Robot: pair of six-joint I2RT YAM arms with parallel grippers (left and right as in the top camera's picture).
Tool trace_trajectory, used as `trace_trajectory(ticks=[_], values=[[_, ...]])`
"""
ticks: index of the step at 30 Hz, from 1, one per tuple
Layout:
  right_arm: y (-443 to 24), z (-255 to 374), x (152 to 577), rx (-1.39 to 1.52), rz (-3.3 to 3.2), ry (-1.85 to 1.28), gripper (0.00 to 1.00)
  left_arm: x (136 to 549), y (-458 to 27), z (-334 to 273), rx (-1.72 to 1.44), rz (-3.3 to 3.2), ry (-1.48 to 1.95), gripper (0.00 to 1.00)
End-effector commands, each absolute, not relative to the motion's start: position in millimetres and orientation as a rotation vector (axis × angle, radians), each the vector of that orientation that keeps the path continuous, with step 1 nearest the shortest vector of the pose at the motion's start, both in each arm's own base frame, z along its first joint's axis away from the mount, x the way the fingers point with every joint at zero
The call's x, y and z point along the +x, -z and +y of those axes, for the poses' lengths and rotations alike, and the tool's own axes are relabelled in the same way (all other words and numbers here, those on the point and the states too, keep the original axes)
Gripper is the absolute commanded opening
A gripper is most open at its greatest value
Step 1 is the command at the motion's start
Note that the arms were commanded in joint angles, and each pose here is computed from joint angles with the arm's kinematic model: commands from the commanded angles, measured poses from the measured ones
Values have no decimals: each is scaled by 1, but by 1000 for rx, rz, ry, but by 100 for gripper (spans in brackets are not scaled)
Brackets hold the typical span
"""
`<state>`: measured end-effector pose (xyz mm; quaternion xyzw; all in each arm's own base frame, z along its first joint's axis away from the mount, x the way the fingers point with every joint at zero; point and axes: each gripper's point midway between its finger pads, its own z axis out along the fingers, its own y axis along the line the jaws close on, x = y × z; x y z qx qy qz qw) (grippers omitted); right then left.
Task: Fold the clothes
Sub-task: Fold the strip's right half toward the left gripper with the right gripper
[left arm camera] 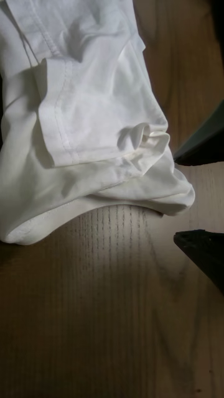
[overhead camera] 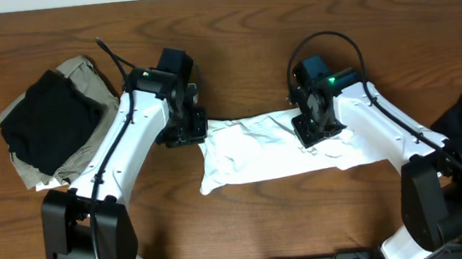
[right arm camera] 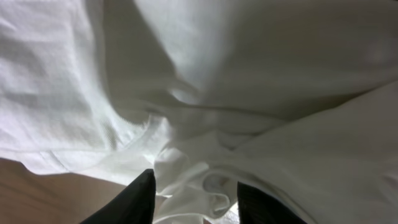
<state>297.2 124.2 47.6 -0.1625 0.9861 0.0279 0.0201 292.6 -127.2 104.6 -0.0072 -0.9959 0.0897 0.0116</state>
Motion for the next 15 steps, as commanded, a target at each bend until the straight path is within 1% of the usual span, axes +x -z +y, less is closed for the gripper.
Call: trace_trajectory(ticks=[1, 2, 5, 9, 12, 15], values=[[-55, 119, 306, -416, 3032, -8, 42, 296, -110, -127, -16, -3120, -292, 39], [-62, 118, 311, -396, 3008, 10, 43, 296, -110, -127, -16, -3120, -292, 42], [-94, 120, 326, -372, 2907, 2, 47, 296, -110, -127, -15, -3120, -292, 42], [-140, 108, 339, -314, 2764, 44, 56, 296, -110, -127, -15, -3119, -292, 42], [-156, 82, 334, -194, 2747, 118, 57, 296, -110, -127, -15, -3119, -292, 42], [-153, 47, 323, -40, 2813, 194, 57, 296, -110, -127, -15, -3119, -292, 42]])
